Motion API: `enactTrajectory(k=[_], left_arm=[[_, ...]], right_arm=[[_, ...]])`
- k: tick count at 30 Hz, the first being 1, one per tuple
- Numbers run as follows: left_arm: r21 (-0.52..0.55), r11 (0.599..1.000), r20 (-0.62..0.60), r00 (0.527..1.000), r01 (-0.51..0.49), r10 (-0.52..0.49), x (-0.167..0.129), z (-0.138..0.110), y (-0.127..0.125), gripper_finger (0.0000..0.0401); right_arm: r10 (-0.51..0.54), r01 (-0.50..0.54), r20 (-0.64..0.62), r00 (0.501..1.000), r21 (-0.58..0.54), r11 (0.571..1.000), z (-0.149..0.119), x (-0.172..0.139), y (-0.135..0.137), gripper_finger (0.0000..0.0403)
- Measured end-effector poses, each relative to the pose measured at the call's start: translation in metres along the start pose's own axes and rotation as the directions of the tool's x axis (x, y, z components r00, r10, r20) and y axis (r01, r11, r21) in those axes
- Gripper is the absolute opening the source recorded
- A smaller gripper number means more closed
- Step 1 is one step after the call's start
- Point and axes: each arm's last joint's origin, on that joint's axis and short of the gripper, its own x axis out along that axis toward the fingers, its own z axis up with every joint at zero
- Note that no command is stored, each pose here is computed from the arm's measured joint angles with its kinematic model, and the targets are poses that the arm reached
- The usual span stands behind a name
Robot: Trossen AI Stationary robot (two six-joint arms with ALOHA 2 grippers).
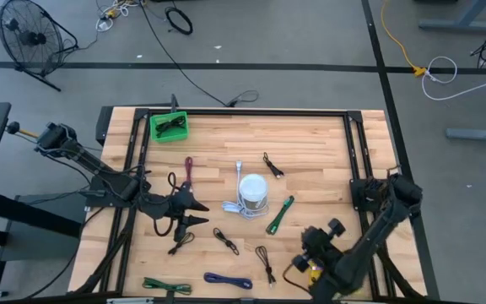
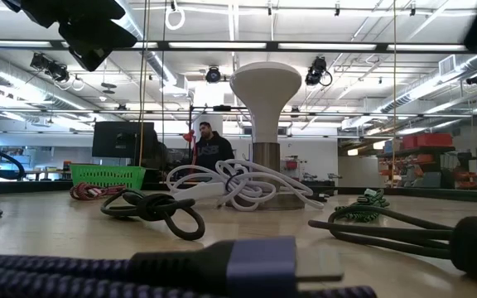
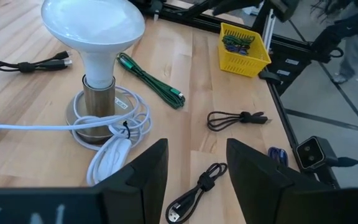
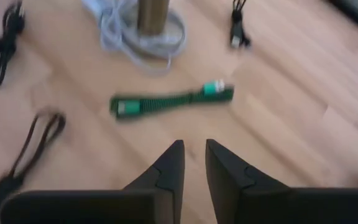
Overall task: Pick & Place USB Port
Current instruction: Put the plain black charger cable into the green basket
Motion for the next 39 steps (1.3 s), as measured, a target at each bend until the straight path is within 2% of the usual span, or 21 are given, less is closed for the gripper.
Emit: enactTrajectory(k=[4,9,13,16,20,29,35,39], left_arm=[[-0.001,1.0,0.0,1.0,0.0,0.0,0.0,0.0,0.0,0.0169],[-0.002,1.0,0.0,1.0,0.0,0.0,0.0,0.0,0.0,0.0169],[-0.002,1.0,0.0,1.0,0.0,0.0,0.0,0.0,0.0,0.0169],[-0.002,1.0,0.0,1.0,0.0,0.0,0.0,0.0,0.0,0.0169],[-0.002,1.0,0.0,1.0,-0.001,0.001,0.0,0.0,0.0,0.0169],[0.004,1.0,-0.002,1.0,-0.001,0.001,0.0,0.0,0.0,0.0169],[0.007,1.0,-0.005,1.0,-0.002,0.002,0.0,-0.001,0.0,0.0169],[0.012,1.0,-0.008,1.0,0.005,-0.005,-0.001,-0.001,-0.001,0.0169]], right_arm=[[-0.041,0.042,-0.028,0.999,0.026,0.999,0.019,0.017,0.002,0.0066],[-0.053,0.05,-0.078,0.996,-0.034,0.998,0.041,0.038,0.006,0.0066],[-0.123,0.118,-0.075,0.99,-0.075,0.99,0.059,0.055,0.0,0.0066],[-0.166,0.164,-0.036,0.985,-0.049,0.985,0.078,0.063,-0.01,0.0066],[-0.176,0.176,0.022,0.984,0.031,0.984,0.108,0.064,-0.031,0.0066],[-0.122,0.116,0.031,0.992,0.151,0.982,0.16,0.072,-0.066,0.0066],[-0.126,0.129,-0.029,0.992,0.177,0.976,0.183,0.096,-0.079,0.0066],[-0.104,0.116,-0.075,0.992,0.182,0.976,0.19,0.121,-0.086,0.0066]])
